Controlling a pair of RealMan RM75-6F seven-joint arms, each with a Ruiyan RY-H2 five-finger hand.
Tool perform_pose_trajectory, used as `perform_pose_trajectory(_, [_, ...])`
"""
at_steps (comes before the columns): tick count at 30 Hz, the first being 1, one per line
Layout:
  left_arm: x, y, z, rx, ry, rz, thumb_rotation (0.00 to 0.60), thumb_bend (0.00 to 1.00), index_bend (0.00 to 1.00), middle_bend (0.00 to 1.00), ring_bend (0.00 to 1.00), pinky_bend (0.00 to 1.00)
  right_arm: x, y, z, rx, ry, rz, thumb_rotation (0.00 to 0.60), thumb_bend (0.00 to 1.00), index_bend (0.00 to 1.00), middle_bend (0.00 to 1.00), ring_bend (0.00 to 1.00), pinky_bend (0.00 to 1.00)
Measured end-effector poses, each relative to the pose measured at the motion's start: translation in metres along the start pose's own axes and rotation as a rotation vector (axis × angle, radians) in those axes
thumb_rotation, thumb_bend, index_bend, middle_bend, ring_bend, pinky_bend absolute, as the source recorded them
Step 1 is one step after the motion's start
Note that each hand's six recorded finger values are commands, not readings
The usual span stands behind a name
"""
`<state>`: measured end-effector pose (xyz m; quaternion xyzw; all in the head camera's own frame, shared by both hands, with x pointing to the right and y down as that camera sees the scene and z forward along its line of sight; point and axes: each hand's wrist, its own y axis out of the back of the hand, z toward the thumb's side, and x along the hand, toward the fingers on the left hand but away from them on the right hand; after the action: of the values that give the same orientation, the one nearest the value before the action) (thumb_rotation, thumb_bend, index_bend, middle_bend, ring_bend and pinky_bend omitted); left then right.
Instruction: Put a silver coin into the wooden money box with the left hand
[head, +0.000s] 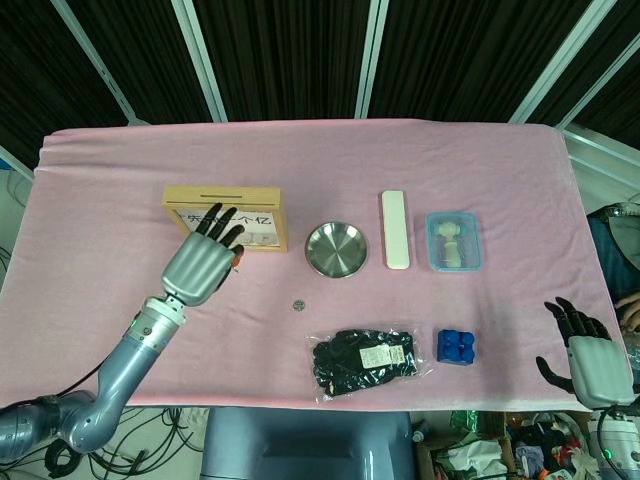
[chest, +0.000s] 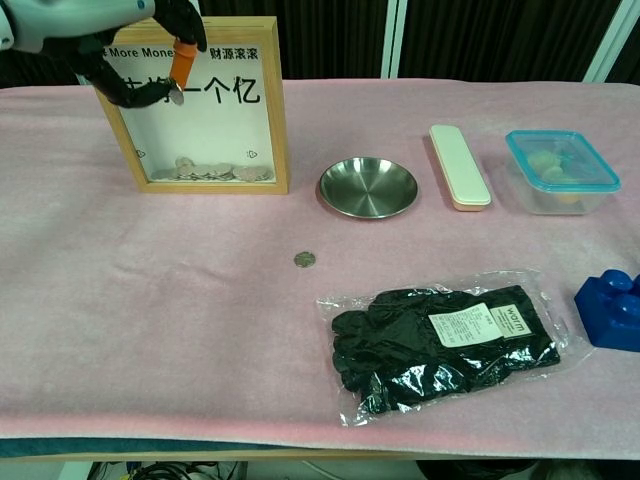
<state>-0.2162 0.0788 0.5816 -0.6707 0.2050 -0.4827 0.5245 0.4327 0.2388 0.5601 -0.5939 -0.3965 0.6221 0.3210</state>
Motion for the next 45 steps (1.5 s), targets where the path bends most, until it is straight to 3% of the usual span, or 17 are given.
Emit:
perform_pose_trajectory(9, [0.041, 0.048, -0.027, -0.031, 0.134, 0.015, 0.600, 0.47, 0.65, 0.23, 0.00, 0.00, 0.000, 0.000, -0.001, 0.000, -0.005, -0.003, 0.600, 0.23, 0.14, 0.07, 0.17, 0.18])
perform_pose_trajectory(17, [0.074, 0.064, -0.055, -0.050, 0.257, 0.017, 0.600, 0.47, 0.65, 0.23, 0.00, 0.00, 0.000, 0.001, -0.001, -0.004, -0.007, -0.003, 0.600, 0.23, 0.14, 0.07, 0.17, 0.18])
perform_pose_trajectory(28, [0.085, 0.041, -0.079, -0.116, 0.338, -0.005, 0.600, 0.46, 0.65, 0.23, 0.00, 0.00, 0.000, 0.002, -0.002, -0.008, -0.009, -0.002, 0.600, 0.23, 0.14, 0.07, 0.17, 0.18])
perform_pose_trajectory(37, [0.087, 0.019, -0.084, -0.136, 0.344, -0.021, 0.600, 0.47, 0.65, 0.23, 0.00, 0.00, 0.000, 0.002, -0.002, -0.007, -0.010, -0.005, 0.600, 0.23, 0.14, 0.07, 0.17, 0.18])
perform_pose_trajectory(45, [0.089, 0.011, -0.082, -0.145, 0.342, -0.029, 0.600, 0.47, 0.65, 0.23, 0.00, 0.00, 0.000, 0.003, -0.002, -0.008, -0.007, -0.006, 0.600, 0.23, 0.14, 0.07, 0.17, 0.18])
